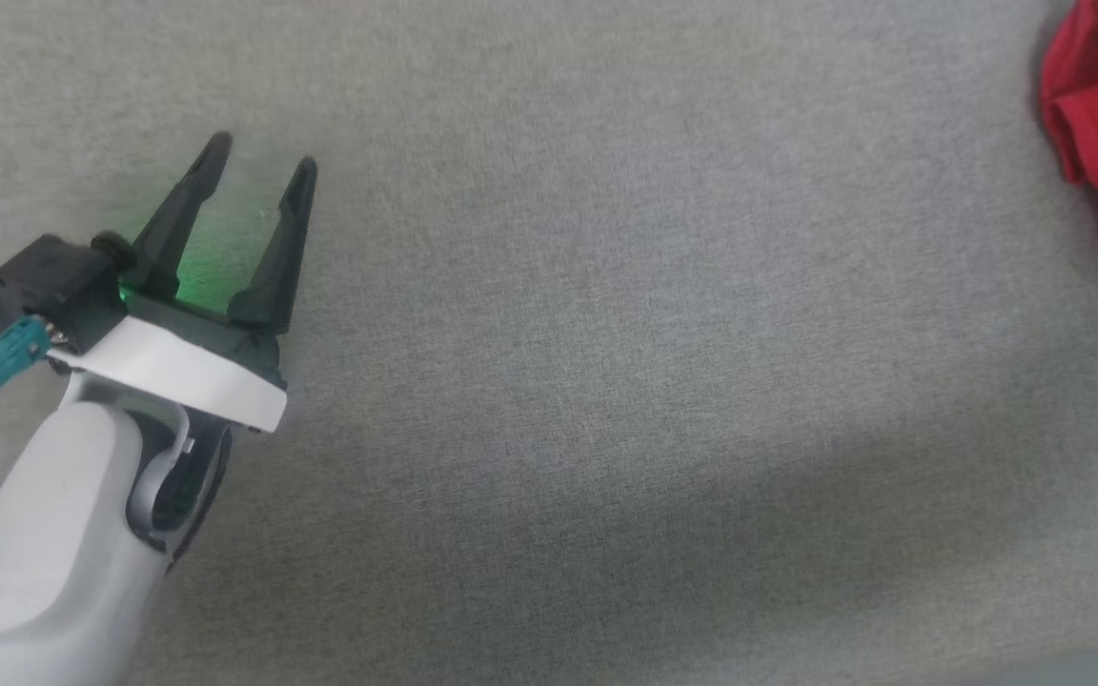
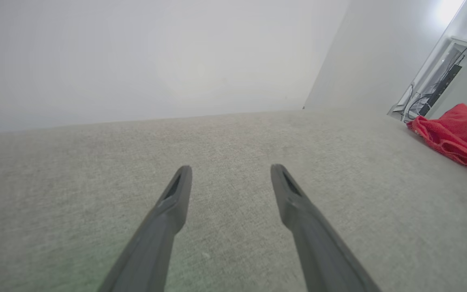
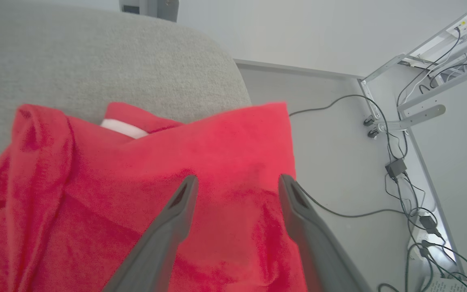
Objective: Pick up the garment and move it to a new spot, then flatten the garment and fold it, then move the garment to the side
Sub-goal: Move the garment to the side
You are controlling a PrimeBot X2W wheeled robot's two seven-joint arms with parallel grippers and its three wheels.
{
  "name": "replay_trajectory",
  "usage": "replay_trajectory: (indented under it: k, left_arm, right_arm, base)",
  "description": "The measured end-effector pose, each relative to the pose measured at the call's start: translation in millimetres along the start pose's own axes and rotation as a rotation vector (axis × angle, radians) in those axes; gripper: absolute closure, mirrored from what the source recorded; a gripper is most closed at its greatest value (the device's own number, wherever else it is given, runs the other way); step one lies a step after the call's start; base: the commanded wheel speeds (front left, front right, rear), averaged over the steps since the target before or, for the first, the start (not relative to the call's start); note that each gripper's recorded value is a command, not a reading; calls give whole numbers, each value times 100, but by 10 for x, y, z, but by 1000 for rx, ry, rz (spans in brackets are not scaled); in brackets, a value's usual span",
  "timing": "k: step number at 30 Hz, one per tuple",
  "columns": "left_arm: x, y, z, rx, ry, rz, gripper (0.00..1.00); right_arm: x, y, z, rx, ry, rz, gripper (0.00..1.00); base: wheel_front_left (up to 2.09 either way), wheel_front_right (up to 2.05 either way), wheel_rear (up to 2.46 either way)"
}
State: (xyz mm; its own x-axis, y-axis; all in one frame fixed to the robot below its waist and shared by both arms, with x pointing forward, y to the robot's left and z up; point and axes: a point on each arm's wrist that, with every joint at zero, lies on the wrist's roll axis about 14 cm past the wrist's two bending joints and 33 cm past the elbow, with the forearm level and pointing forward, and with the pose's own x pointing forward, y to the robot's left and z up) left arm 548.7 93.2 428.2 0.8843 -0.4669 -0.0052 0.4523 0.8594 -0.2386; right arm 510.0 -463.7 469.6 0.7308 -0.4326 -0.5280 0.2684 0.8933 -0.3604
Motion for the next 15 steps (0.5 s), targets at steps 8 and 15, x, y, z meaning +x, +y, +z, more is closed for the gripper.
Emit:
replay_trajectory:
  k: [8,15]
  left_arm:
    - [-277,9,354,-40,-60,65,0]
    - [-706,125,648,-3,-105,156,0]
  right_arm:
    - [-291,236,431,29,-164,91,0]
    - [-610,638,663,47,-297,213,0]
  base:
    - [0,0,0]
    - [0,0,0]
